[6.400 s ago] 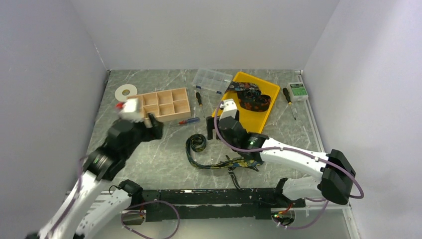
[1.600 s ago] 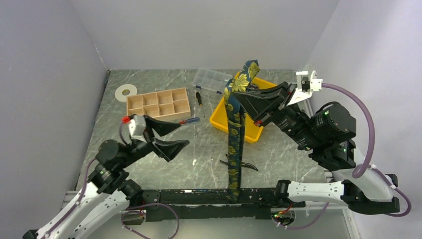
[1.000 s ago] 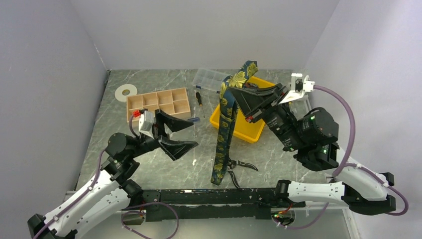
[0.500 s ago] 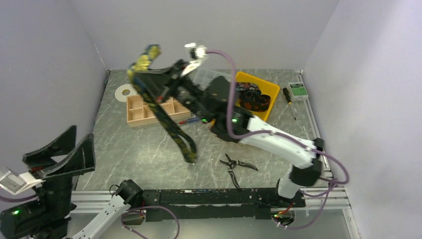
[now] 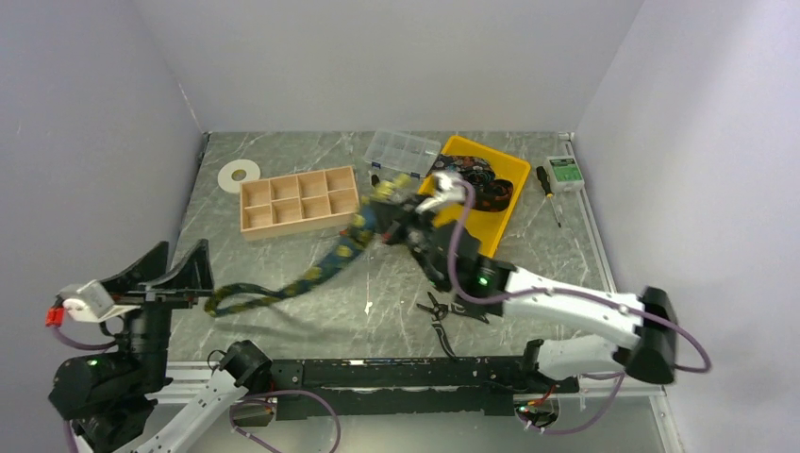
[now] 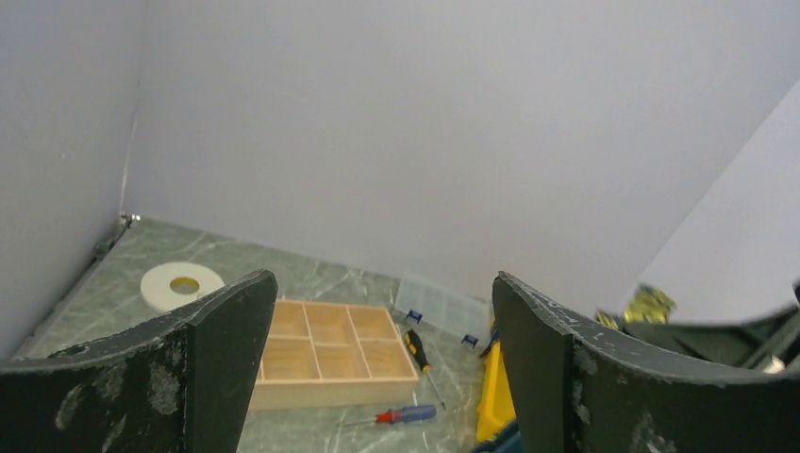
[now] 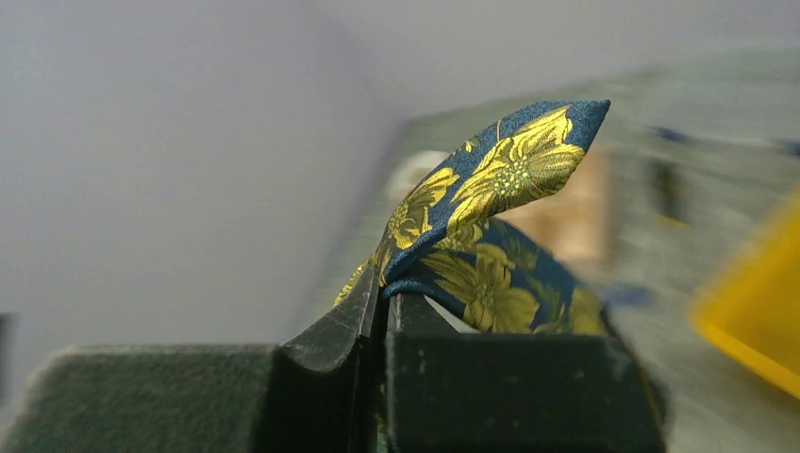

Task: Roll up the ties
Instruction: Flatten out the tie at the center of the board.

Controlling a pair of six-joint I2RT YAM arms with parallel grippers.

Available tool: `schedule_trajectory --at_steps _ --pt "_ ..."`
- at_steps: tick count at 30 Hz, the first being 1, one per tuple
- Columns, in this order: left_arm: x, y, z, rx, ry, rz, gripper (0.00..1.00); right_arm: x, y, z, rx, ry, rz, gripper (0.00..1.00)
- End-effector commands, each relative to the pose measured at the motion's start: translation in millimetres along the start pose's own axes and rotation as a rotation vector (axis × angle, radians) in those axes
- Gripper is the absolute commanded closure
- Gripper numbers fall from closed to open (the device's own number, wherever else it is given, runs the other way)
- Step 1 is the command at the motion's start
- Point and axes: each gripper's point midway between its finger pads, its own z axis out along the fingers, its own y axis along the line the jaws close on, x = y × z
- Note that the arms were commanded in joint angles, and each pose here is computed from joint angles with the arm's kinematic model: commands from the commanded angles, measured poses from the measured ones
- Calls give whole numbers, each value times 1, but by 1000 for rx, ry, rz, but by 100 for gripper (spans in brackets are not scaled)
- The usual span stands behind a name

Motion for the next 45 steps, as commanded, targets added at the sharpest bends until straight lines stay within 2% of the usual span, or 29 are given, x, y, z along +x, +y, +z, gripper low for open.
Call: schedule_trajectory --at_steps 1,5,9,11,18,24,26,29,33,36,39,41,43,45 --pt "38 -2 12 -40 86 7 10 -20 -123 -73 390 -167 70 100" --pt "83 -8 22 -55 180 -29 10 -11 -210 -147 658 -226 117 100" --pt "135 -17 31 -66 292 -74 11 1 -252 -186 791 -265 199 100" --pt "160 -23 33 -62 349 -100 12 11 -275 -209 887 -255 188 100" --pt "229 -35 30 -58 506 -185 16 25 -320 -267 1196 -290 192 100" --pt "238 -24 23 -103 521 -187 16 27 -337 -280 1203 -268 197 100" --pt "237 -19 21 -121 515 -185 16 26 -343 -284 1208 -268 211 86" --pt "238 -10 16 -162 517 -188 16 17 -346 -285 1184 -264 191 51" --pt "239 -1 10 -211 528 -193 15 -7 -335 -277 1155 -263 159 14" --pt "234 3 8 -229 530 -180 13 -37 -320 -268 1165 -264 68 5" --pt "228 8 5 -258 547 -146 12 -61 -289 -231 1096 -145 -99 1" --pt "232 14 0 -291 583 -119 12 -59 -263 -191 940 9 -243 1" --pt "238 17 -5 -316 618 -111 11 -49 -229 -143 691 55 -245 2" --pt "247 17 -9 -325 656 -113 11 -19 -201 -113 464 147 -256 5"
